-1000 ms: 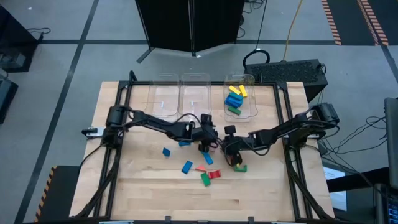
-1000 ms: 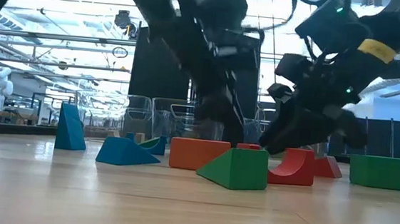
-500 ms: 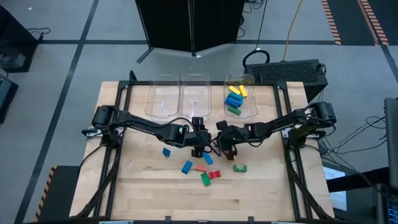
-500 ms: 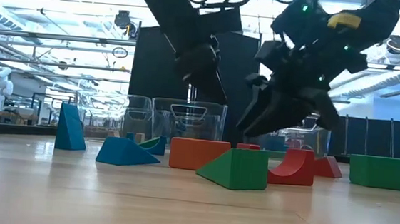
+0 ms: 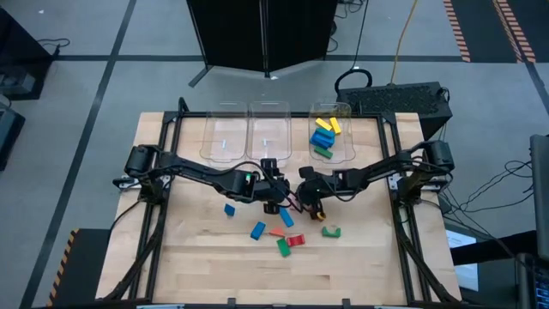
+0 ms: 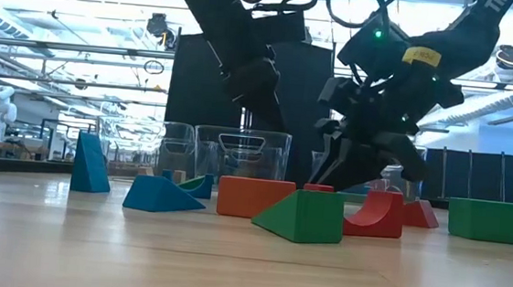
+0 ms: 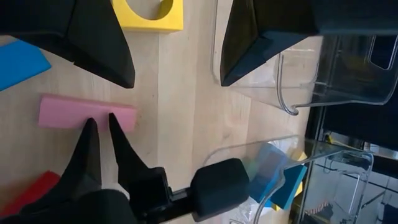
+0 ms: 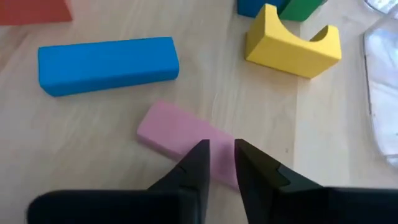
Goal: Sort blocks by size
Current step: Put the pink rectangular block into the right transparent bin
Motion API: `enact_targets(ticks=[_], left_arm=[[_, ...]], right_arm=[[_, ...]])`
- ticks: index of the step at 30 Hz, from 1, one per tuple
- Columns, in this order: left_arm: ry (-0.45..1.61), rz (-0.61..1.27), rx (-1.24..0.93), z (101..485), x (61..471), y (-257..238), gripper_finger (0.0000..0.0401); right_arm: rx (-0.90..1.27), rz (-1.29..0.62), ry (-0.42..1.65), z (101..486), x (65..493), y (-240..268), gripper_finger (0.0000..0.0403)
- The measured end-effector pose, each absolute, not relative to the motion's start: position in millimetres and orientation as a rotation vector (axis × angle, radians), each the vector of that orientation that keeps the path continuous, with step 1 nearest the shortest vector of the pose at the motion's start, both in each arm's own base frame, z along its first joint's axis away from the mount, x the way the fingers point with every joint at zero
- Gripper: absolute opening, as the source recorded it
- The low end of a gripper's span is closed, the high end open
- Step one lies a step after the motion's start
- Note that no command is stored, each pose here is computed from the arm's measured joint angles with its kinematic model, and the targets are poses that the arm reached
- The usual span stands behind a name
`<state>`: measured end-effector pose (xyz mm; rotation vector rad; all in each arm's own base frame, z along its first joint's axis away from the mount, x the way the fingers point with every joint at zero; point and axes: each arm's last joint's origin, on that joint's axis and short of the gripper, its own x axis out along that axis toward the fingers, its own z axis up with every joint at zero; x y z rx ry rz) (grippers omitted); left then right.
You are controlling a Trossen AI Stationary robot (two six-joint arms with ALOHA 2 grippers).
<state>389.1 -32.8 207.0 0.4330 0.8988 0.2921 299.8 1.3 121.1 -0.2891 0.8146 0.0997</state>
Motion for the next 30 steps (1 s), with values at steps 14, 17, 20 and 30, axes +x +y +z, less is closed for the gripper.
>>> enact_targets(ticks=[14,17,20,30], left_arm=[[0.943,0.302,0.428,204,385,-32,0.0239],[0.948,0.309,0.432,204,385,-32,0.0239],[0.948,0.308,0.434,204,385,-33,0.0239],[0.950,0.314,0.415,203,384,-35,0.0239]], right_arm=[[-0.146,0.103,0.845,127,292,29,0.0043],[-0.162,0.102,0.825,137,287,36,0.0047],[-0.234,0.124,0.792,149,284,39,0.0053],[-0.591,0.260,0.825,147,287,27,0.0149]])
